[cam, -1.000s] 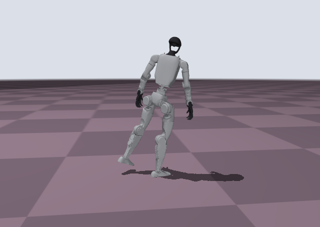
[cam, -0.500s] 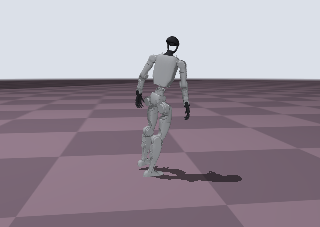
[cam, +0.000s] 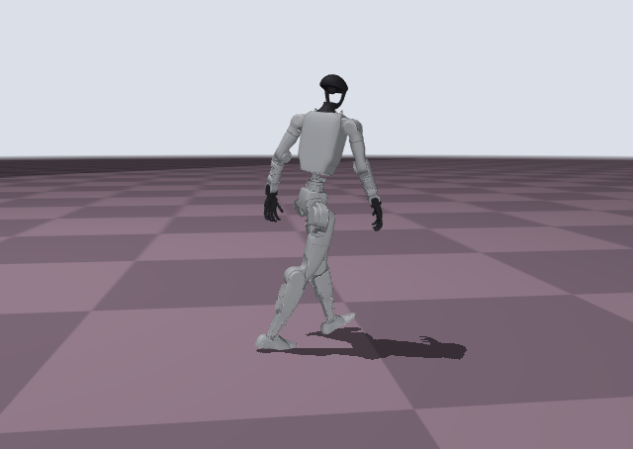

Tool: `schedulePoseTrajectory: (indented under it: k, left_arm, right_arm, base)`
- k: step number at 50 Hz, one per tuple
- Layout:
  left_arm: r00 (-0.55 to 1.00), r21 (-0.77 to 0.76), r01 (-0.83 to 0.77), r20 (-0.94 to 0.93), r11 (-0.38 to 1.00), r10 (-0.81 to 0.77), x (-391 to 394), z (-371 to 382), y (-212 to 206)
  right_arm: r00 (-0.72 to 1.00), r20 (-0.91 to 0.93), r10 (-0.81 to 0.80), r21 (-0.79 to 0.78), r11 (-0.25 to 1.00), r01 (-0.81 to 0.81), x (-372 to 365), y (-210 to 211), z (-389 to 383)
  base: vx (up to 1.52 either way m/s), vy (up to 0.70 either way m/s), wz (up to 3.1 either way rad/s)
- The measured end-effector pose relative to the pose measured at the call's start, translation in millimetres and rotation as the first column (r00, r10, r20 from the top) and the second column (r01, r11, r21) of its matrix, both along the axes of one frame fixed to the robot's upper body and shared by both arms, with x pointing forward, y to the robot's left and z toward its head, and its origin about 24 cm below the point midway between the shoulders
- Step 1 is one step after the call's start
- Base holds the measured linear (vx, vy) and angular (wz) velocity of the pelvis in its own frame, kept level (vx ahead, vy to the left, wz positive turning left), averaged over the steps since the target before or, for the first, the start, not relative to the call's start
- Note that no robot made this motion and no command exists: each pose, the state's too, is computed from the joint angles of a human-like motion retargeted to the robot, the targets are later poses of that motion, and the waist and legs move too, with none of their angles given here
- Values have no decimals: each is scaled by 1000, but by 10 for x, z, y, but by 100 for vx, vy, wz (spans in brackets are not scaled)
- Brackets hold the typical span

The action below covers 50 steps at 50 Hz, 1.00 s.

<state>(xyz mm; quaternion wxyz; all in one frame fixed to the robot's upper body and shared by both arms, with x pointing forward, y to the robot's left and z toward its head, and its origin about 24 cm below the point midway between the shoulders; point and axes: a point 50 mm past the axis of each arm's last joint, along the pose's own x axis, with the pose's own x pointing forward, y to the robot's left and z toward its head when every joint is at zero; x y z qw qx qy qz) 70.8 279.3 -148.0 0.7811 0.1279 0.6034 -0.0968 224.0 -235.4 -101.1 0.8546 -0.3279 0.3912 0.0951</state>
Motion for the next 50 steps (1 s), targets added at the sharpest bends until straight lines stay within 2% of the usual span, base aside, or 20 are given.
schedulePoseTrajectory:
  k: [7, 12, 17, 22, 25, 28, 35, 40, 43, 47, 50]
  left_arm:
    - [976, 126, 194, 76, 973, -205, 665, 196, 108]
    - [888, 265, 355, 204, 896, -412, 1345, 435, -73]
    - [683, 418, 511, 332, 751, -650, 2075, 837, -527]
    - [350, 545, 637, 426, 545, -834, 2617, 1406, -1178]
    - [159, 597, 654, 492, 465, -856, 2794, 1772, -1586]
    - [24, 615, 644, 578, 455, -816, 2878, 2095, -1963]
    - [-125, 579, 658, 714, 481, -689, 2840, 2491, -2639]
    - [-172, 602, 713, 647, 359, -743, 2710, 2319, -2767]
    - [-134, 581, 755, 591, 304, -796, 2621, 2034, -2603]
    - [61, 492, 794, 521, 357, -852, 2448, 1491, -2070]
    - [330, 389, 763, 453, 517, -828, 2175, 1016, -1490]
  right_arm:
    - [950, -280, -138, 6, 989, 145, -853, -150, -419]
    - [860, -443, -255, -23, 962, 274, -1534, -186, -602]
    - [793, -492, -361, -84, 926, 369, -1885, -205, -646]
    - [761, -502, -411, -107, 903, 417, -2039, -211, -652]
    - [742, -520, -423, -109, 895, 433, -2133, -195, -659]
    - [718, -542, -436, -118, 886, 448, -2228, -177, -666]
    - [660, -598, -455, -160, 874, 458, -2364, -122, -681]
    - [662, -636, -395, -127, 901, 415, -2313, -35, -705]
    - [682, -636, -362, -103, 915, 390, -2217, -15, -712]
    - [729, -591, -346, -94, 927, 363, -1974, -32, -703]
    - [775, -521, -359, -109, 928, 356, -1700, -72, -669]
  base:
    - [52, 0, 17]
    - [52, 0, 36]
    - [44, -2, 39]
    - [38, -5, 57]
    - [35, -9, 64]
    - [35, -12, 66]
    - [37, -23, 71]
    - [39, -38, 30]
    - [39, -45, -2]
    - [39, -48, -42]
    - [39, -45, -77]
